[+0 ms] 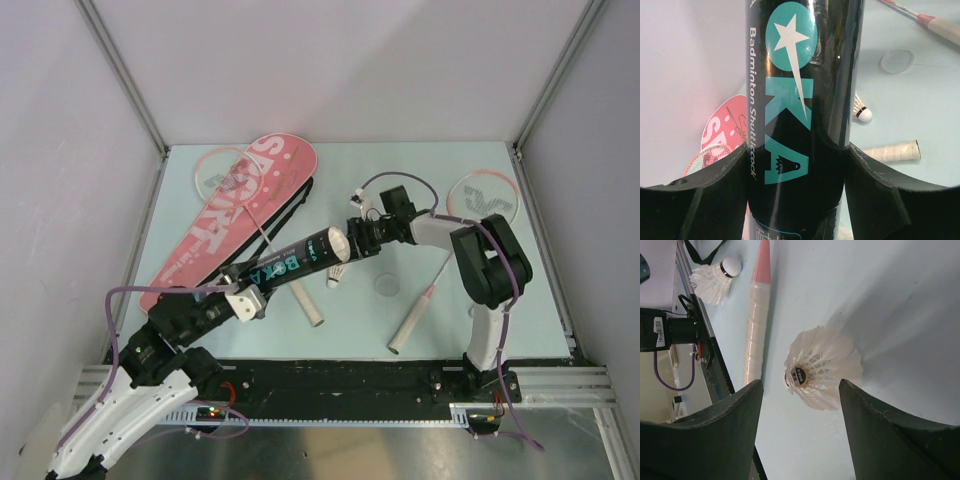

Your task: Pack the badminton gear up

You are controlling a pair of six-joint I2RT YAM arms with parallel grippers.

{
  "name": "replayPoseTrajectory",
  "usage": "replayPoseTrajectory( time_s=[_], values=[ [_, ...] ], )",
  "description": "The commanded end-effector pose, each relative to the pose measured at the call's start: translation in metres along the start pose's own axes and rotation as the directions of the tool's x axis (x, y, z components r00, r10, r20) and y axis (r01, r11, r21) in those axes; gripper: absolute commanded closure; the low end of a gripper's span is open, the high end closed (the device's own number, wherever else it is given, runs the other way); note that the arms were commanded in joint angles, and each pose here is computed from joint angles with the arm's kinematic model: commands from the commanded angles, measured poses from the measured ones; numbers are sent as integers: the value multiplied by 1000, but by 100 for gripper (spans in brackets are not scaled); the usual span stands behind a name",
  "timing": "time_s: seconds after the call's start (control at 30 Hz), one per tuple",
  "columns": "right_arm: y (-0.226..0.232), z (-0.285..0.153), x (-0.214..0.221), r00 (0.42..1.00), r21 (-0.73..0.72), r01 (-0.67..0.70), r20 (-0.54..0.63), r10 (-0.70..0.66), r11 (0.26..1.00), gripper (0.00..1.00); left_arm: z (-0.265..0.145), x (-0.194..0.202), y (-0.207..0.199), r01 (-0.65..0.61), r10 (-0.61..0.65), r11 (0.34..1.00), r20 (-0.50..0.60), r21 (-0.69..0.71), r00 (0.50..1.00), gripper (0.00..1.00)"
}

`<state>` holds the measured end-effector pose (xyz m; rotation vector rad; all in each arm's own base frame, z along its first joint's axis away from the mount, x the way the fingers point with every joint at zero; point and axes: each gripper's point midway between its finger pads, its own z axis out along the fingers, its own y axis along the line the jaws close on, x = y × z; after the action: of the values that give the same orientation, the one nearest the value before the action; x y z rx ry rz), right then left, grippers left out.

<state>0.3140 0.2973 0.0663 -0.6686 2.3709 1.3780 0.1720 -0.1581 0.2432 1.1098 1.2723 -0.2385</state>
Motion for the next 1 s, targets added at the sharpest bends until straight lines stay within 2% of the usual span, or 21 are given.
replayPoseTrajectory(
  time_s=[0.0, 0.1, 0.17, 0.33, 0.43, 0.47, 0.63, 0.73, 0.87, 0.97],
  values=[
    [4, 11, -6, 998, -32, 55, -21, -55, 998, 33, 2, -18, 8, 0, 2, 1000, 75, -27, 997, 100],
    [5, 14, -3, 998, -42, 48, -45, -50, 998, 39, 3, -17, 7, -1, 3, 1000, 74, -25, 997, 100],
    [8, 13, 2, 997, -55, 37, -63, -40, 998, 48, 2, -17, 8, -3, 5, 1000, 74, -29, 997, 100],
    [19, 3, 6, 997, -65, 12, -71, -16, 998, 80, 2, -16, 7, -4, 6, 1000, 74, -28, 997, 100],
    [32, -8, 0, 999, -90, 4, -39, -7, 996, 95, 3, -16, 7, -3, 5, 1000, 72, -26, 997, 100],
    [37, -13, -5, 1000, -94, 3, -21, -5, 996, 98, 3, -15, 7, 0, 2, 1000, 67, -26, 998, 100],
    [66, -46, -27, 996, -85, 23, 84, -16, 996, 100, 5, -10, 11, 15, -14, 999, 35, -49, 999, 100],
    [86, -71, -44, 983, -14, 60, 173, -57, 998, 100, 6, -6, 16, 32, -31, 997, 11, -74, 999, 100],
    [123, -115, -66, 936, 94, 137, 312, -160, 986, 100, 6, -3, 19, 45, -46, 995, -11, -93, 999, 100],
    [156, -150, -75, 874, 163, 208, 413, -258, 965, 100, 7, -1, 18, 50, -52, 995, -19, -87, 998, 100]
  ],
)
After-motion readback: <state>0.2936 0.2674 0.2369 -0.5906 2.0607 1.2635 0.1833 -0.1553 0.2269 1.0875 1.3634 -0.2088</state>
